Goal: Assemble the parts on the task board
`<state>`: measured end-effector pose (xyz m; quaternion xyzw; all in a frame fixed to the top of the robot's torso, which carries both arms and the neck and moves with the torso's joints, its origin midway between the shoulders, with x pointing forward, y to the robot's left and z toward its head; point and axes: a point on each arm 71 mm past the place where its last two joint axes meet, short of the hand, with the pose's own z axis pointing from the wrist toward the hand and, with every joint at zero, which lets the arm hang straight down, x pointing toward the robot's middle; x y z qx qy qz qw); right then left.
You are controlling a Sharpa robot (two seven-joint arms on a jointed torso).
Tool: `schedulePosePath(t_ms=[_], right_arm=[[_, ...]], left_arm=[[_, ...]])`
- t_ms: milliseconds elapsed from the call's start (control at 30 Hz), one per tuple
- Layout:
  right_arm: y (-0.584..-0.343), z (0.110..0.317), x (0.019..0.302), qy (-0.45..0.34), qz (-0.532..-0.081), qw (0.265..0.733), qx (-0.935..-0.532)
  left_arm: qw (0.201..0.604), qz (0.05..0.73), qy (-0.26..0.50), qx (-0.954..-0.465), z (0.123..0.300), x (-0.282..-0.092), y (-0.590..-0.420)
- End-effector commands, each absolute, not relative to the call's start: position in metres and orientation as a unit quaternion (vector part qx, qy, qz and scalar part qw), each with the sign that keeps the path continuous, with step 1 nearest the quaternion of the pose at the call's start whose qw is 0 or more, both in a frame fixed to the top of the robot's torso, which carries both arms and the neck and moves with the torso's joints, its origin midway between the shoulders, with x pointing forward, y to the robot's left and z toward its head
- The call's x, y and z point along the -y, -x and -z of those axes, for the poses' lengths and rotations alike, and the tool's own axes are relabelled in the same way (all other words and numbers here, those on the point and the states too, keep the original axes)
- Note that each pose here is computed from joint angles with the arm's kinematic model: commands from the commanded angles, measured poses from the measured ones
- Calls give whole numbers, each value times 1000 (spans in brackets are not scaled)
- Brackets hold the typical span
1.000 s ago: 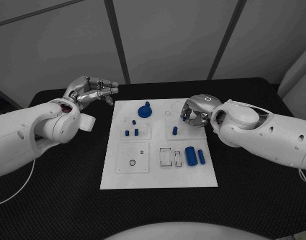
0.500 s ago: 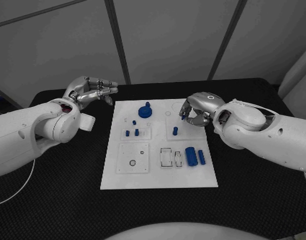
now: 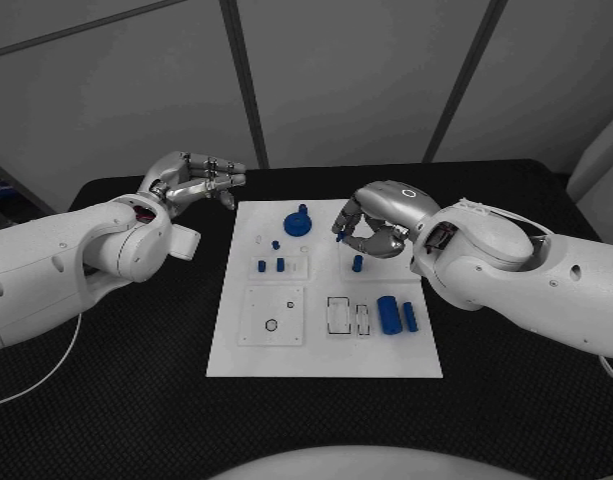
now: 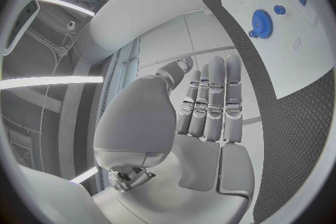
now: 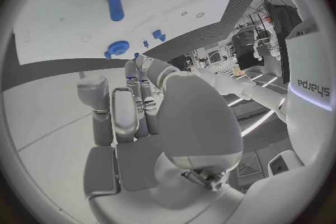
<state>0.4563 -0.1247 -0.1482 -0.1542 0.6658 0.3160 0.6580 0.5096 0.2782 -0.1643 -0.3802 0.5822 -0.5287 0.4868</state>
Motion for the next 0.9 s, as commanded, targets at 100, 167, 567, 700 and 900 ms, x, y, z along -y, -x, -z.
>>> schedulePosePath(t_ms=[100,167,567,700,900], right_arm=[[-454,146,105,146,-353,646,-661],[-454,148,98,146,-360,640,-663],[-438,185,64,149,-394,590,-689],[-434,195,57,150,-399,577,-696],[-433,205,52,152,-398,567,-705]], left_arm=[[484,534,378,-581,163,-275,-510],[484,534,379,-581,163,-274,-510],[479,538,377,-583,164,-267,-511],[477,539,377,-584,164,-264,-512],[474,541,375,-585,165,-261,-513]])
